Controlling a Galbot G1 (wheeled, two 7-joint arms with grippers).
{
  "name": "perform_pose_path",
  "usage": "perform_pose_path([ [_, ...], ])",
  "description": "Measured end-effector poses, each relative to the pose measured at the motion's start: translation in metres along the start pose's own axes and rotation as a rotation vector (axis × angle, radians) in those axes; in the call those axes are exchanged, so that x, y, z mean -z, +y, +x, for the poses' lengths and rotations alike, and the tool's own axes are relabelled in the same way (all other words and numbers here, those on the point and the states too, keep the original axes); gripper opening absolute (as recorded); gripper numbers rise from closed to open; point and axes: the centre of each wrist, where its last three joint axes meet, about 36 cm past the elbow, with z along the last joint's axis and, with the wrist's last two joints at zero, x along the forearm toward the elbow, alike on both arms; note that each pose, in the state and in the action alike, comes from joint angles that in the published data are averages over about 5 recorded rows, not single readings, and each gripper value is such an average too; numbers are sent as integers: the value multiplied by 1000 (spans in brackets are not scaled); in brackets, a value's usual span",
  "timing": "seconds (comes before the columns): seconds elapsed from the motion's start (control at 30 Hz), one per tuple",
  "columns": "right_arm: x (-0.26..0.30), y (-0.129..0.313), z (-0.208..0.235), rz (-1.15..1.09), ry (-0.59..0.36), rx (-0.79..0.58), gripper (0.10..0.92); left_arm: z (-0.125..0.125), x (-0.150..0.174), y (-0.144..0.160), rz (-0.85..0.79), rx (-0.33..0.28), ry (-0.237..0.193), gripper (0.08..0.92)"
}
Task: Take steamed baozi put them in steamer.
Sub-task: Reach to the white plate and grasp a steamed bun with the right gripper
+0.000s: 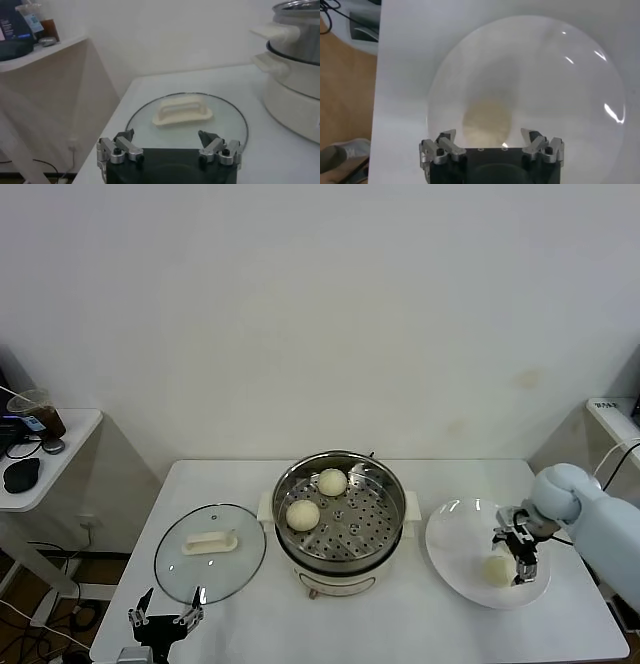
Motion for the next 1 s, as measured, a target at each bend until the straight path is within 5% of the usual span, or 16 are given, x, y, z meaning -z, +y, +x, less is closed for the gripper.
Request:
perform_pose_path([
  [0.5,2,-2,-19,-6,34,1,814,-5,-2,-2,5,-3,3,823],
  [1.0,2,-3,-13,-33,27,-23,500,-7,0,-3,8,-6,-4,823],
])
